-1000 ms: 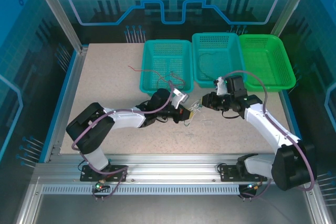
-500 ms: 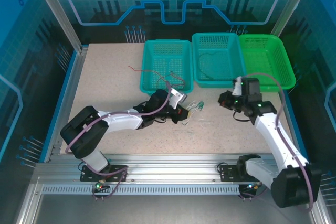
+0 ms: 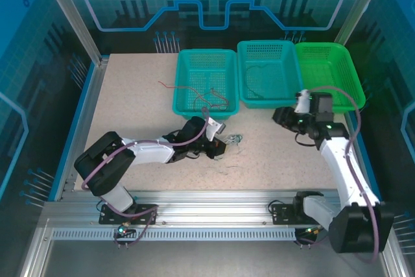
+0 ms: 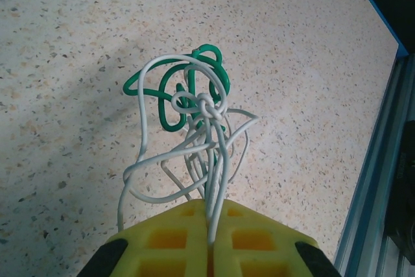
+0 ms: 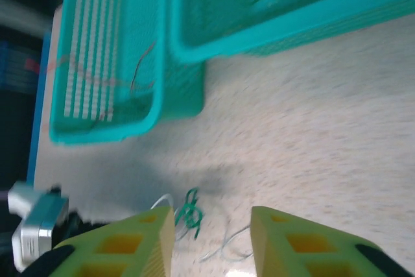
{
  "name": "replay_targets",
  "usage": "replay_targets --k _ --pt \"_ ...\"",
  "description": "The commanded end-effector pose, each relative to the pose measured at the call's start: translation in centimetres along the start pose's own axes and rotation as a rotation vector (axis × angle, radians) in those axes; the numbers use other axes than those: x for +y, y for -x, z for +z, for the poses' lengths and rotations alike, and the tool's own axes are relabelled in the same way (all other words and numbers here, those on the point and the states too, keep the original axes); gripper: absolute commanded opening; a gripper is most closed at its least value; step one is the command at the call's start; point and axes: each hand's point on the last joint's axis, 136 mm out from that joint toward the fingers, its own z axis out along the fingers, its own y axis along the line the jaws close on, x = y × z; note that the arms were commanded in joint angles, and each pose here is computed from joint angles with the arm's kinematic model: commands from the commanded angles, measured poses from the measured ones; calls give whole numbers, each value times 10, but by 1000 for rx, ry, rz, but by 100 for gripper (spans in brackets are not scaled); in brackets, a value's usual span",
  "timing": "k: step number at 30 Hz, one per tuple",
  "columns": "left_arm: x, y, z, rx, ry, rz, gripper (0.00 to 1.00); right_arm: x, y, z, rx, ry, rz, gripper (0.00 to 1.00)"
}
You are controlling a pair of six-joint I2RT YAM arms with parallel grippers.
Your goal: Untangle the cables
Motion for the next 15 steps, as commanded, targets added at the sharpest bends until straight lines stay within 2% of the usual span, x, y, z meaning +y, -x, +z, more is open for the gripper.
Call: replay_targets --k 1,4,7,9,15 --pt "-14 18 -2 -44 -54 31 1 29 -24 25 127 91 -79 39" --pt "-14 17 -1 -44 -58 25 0 27 -45 55 197 126 -35 41" --pt "-15 17 -2 -50 -61 26 0 25 -64 77 268 168 -4 52" --pt "-16 19 -3 -54 -64 30 0 22 -78 89 320 179 3 56" --pt "-20 24 -2 -70 -82 34 0 10 -101 109 383 208 56 49"
